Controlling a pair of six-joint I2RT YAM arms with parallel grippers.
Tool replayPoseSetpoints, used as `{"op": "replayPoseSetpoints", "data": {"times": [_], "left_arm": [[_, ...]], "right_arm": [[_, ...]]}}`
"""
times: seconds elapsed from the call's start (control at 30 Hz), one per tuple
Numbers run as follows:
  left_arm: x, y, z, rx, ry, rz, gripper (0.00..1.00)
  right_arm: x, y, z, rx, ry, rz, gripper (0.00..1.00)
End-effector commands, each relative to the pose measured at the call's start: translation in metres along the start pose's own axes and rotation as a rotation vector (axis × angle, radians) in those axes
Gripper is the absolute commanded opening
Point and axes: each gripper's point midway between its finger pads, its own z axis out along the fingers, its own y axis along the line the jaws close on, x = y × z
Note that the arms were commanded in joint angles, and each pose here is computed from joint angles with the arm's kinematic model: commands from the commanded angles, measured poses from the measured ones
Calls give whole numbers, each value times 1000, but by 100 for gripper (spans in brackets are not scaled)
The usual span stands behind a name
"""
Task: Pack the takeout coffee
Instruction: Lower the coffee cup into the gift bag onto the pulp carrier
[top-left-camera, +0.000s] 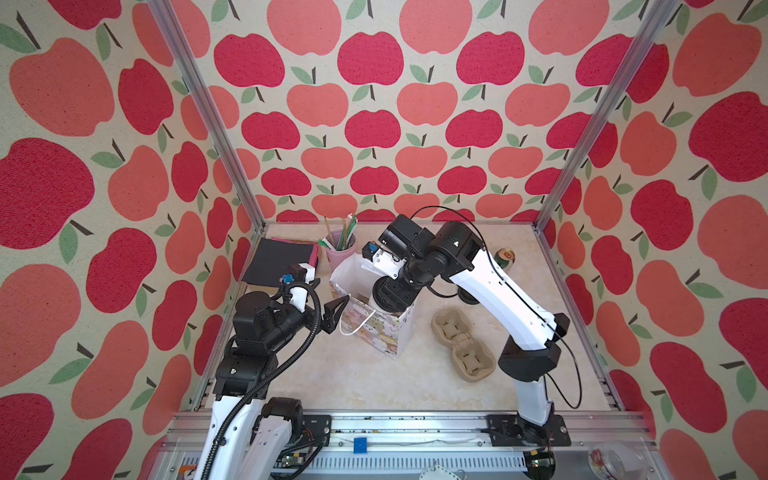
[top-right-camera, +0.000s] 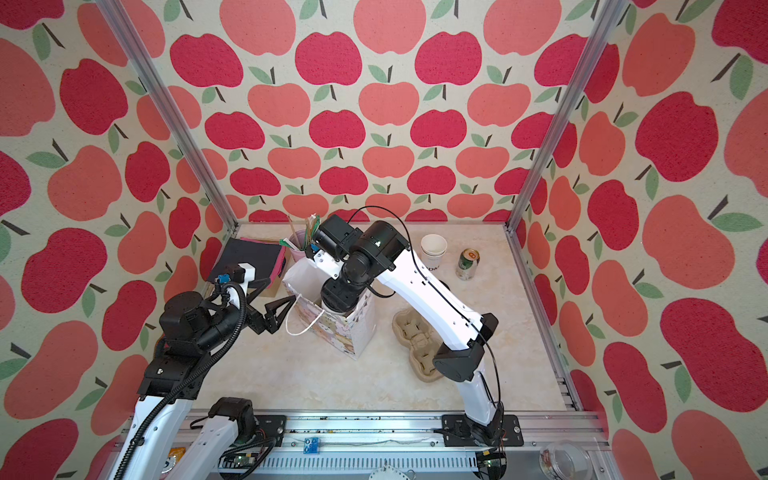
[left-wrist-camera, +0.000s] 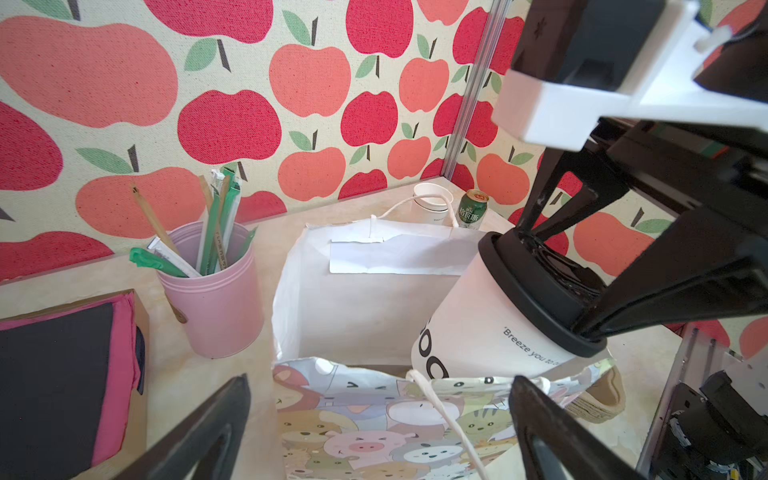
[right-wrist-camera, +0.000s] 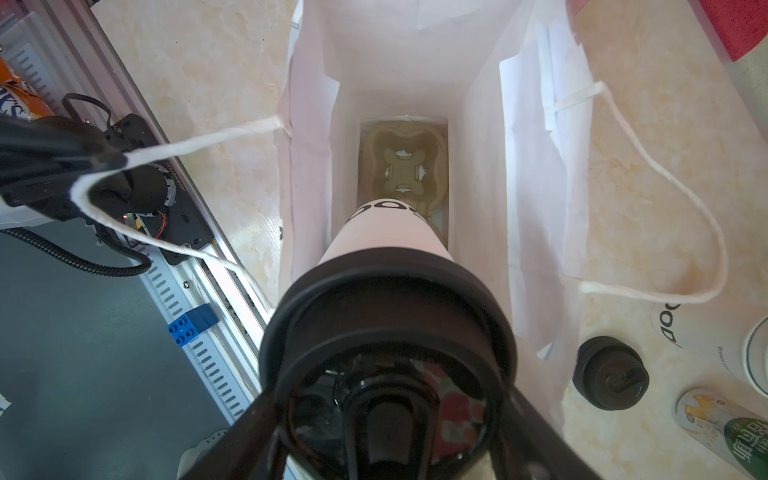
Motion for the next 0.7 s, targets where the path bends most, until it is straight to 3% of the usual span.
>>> {"op": "replayPoseSetpoints", "data": {"times": [0.0, 0.67], "left_arm": [[-4, 3, 1, -11, -22, 2, 99], [-3, 3, 1, -10, -21, 1, 99]], "right_arm": [[8, -1, 10, 9, 56, -32, 61], [29, -18, 56, 19, 218, -18, 60]]}}
